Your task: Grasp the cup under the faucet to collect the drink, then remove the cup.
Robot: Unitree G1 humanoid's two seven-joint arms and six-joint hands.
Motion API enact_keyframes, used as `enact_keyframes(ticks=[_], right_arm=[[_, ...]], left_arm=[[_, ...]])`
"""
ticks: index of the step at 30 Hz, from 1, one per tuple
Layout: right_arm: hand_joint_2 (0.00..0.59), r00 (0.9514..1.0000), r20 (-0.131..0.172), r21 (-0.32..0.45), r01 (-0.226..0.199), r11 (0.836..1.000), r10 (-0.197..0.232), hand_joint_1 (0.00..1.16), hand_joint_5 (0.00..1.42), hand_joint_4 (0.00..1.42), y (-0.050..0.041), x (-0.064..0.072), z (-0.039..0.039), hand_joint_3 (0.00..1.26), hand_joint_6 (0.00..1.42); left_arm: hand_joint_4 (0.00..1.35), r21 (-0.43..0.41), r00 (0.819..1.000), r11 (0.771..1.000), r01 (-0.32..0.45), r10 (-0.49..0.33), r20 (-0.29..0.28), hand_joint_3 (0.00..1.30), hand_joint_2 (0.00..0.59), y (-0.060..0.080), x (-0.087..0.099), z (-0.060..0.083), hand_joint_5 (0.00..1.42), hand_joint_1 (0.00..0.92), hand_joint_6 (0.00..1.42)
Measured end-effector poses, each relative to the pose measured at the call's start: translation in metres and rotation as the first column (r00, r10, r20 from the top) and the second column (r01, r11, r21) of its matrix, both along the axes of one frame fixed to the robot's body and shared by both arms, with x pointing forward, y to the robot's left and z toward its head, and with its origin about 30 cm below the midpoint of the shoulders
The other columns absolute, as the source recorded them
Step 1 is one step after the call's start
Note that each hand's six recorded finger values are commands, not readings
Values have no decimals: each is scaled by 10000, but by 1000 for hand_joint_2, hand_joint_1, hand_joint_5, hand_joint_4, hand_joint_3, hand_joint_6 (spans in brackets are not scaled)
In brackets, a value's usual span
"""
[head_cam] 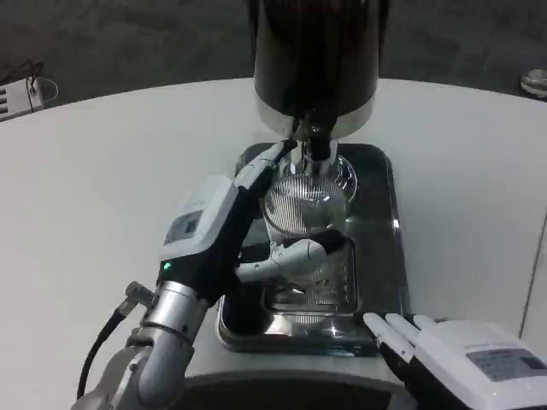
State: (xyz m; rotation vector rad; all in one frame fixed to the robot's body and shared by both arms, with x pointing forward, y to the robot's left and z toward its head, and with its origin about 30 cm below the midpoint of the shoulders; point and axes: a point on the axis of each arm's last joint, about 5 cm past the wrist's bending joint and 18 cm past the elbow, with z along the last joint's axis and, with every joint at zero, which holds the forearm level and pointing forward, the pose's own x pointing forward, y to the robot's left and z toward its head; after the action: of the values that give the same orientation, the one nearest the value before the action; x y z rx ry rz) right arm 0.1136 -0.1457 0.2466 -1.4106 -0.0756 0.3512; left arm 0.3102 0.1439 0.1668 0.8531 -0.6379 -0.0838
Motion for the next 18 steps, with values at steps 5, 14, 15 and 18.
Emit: enact_keyframes(ticks=[5,14,15,18], right_arm=[[458,10000,-29,31,12,10000,-12,439,0,0,-2,-3,-3,0,0],[458,9998,-150,128,138,9998,-136,441,0,0,-26,-10,-16,0,0],[458,9998,-153,144,121,9998,-119,441,0,0,-27,-10,-16,0,0],[458,9998,-171,174,118,9998,-115,441,0,0,-30,-9,-16,0,0]], left_arm=[[113,-589,9998,9983,-13,26,219,139,8,173,-185,-25,330,111,523],[189,-2003,9966,9793,283,-123,809,223,20,521,-574,91,300,3,403],[200,-2186,9956,9747,457,-265,900,227,25,537,-593,123,300,1,393],[207,-2615,9900,9575,1218,-983,1012,229,38,560,-616,239,300,0,368]])
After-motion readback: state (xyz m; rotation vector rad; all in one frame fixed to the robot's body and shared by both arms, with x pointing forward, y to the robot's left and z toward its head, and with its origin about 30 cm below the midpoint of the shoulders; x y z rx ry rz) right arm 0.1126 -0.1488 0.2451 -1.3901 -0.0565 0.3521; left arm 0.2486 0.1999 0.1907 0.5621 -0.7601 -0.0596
